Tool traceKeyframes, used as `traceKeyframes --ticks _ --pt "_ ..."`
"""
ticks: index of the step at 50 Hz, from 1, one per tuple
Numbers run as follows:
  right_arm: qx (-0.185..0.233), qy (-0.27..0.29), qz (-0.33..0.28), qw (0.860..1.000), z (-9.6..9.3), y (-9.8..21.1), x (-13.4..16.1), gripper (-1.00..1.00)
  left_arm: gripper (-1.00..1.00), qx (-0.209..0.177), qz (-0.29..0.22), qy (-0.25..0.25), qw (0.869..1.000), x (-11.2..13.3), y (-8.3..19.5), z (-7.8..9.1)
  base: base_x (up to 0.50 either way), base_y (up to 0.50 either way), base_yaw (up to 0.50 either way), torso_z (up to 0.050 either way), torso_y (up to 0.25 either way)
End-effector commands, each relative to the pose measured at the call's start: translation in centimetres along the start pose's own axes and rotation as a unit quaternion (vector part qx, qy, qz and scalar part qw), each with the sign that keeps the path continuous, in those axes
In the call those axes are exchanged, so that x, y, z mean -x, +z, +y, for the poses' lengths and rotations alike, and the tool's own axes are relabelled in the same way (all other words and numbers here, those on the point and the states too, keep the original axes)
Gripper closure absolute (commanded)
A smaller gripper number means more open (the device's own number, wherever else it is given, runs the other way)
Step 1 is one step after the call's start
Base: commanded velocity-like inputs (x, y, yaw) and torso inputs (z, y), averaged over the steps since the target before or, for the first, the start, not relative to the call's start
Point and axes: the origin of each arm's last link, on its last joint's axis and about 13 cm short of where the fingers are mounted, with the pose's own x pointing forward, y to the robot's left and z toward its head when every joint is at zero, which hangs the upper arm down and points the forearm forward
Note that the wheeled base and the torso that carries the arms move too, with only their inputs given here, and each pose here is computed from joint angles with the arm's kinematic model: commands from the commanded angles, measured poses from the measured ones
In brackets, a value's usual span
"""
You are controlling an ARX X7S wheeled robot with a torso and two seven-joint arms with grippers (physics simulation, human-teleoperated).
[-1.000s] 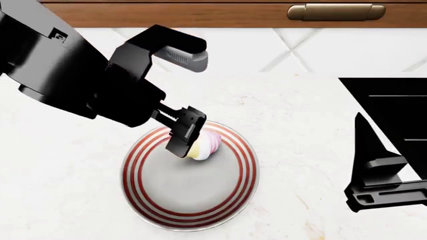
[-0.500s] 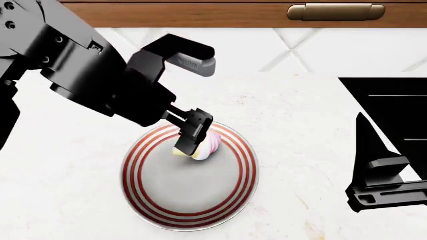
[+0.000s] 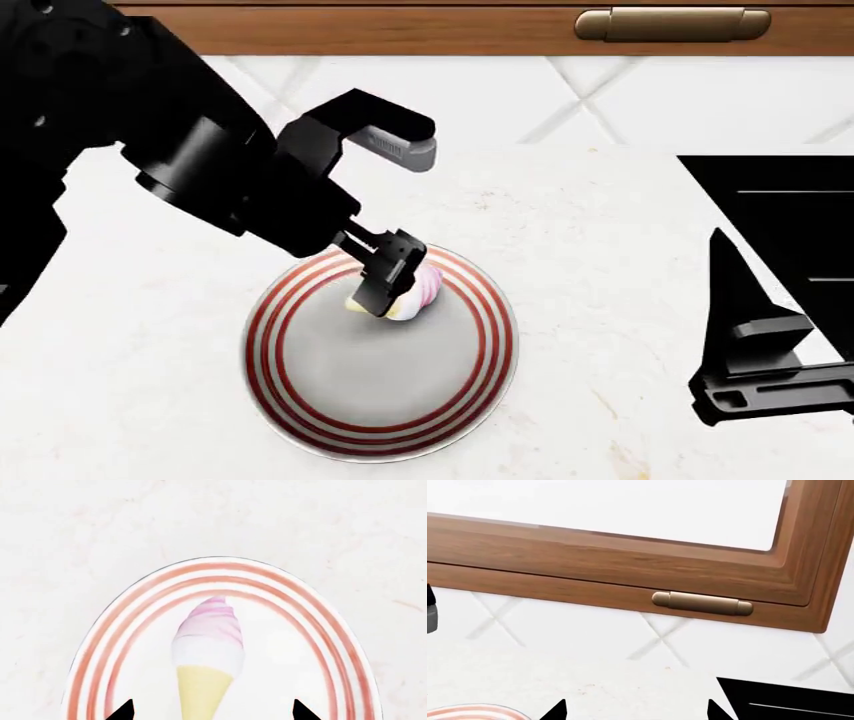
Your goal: Move the dessert items from the plate to the tray.
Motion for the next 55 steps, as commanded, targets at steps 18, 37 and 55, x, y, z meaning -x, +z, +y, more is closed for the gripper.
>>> traceKeyframes --ticks 18,37,55 --pt "0.002 0.002 0.003 1.000 0.1 -0.1 -0.2 -1.00 -1.00 -0.007 0.026 -0.028 0.999 -2.7 -0.3 1.0 0.00 0.00 0.00 0.000 0.000" --pt "0.002 0.001 0.003 1.000 0.1 -0.1 0.0 -1.00 -1.00 -0.003 0.032 -0.029 0.999 -4.4 0.0 1.8 0.00 0.00 0.00 0.000 0.000" --pt "0.000 -0.001 0.004 1.000 0.0 -0.3 0.0 -1.00 -1.00 0.005 0.048 -0.026 0.998 -6.6 -0.4 2.7 0.00 0.00 0.00 0.000 0.000"
